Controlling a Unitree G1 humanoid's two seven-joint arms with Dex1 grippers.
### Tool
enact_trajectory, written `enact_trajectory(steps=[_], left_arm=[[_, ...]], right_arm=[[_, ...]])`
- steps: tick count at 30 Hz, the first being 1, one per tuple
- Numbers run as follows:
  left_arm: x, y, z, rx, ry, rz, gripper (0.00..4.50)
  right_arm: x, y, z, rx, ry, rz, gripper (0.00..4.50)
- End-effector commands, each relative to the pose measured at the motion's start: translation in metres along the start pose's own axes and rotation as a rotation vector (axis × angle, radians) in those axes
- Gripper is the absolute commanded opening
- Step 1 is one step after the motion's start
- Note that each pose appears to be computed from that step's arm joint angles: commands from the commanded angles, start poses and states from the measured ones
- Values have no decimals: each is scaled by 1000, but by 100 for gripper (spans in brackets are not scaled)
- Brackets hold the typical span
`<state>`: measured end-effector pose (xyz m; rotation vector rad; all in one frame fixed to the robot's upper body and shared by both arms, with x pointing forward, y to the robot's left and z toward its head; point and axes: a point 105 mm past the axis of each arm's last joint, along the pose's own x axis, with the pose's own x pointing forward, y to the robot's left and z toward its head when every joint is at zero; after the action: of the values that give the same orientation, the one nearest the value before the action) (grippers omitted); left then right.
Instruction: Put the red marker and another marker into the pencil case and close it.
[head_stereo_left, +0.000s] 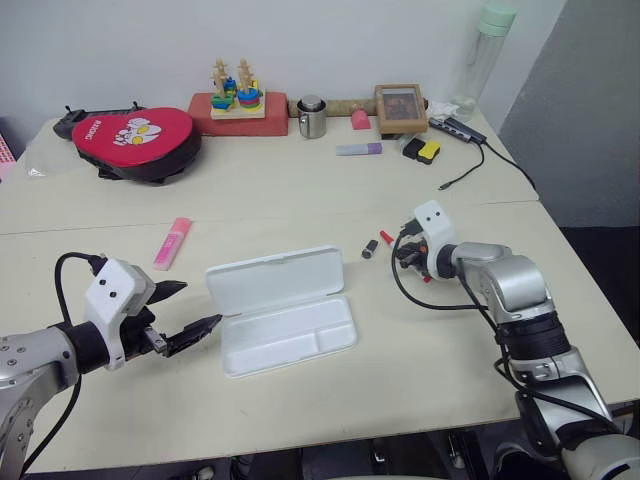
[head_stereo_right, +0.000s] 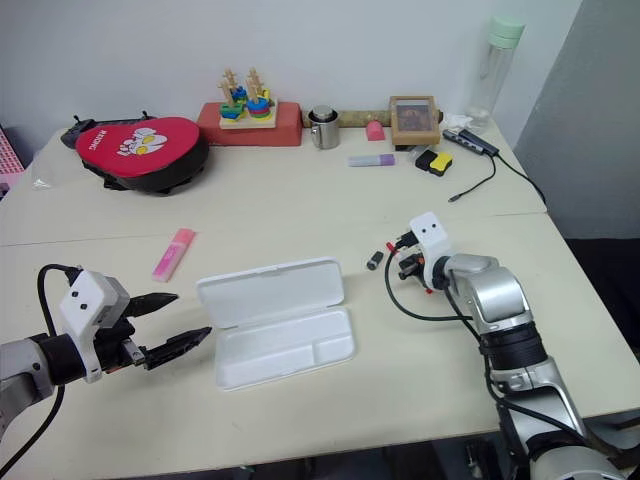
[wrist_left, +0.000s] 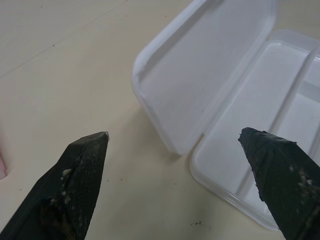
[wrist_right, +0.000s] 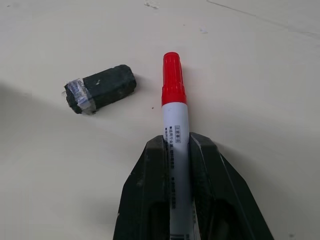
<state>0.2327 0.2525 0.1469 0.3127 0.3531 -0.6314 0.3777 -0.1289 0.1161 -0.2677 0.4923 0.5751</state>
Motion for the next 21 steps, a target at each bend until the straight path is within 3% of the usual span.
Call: enact_trajectory(steps=[1,8,12,15,21], left_arm=[[-2,0,7,23,-20,4,450],[-11,12,5,50,24,14,450],[-12,16,6,55,25,14,450],[-8,19,7,70,35,2,450],[-6,27,7,109,66,0,450]], right_arm=[[-15,-5,21,-54,-58,28,27],[-71,41,38,-341,-93,474,27],[-76,52,38,-406,-100,550,27],[-86,104,47,-540,-191,839,27],[-68,133,56,-688,-291,895,27]])
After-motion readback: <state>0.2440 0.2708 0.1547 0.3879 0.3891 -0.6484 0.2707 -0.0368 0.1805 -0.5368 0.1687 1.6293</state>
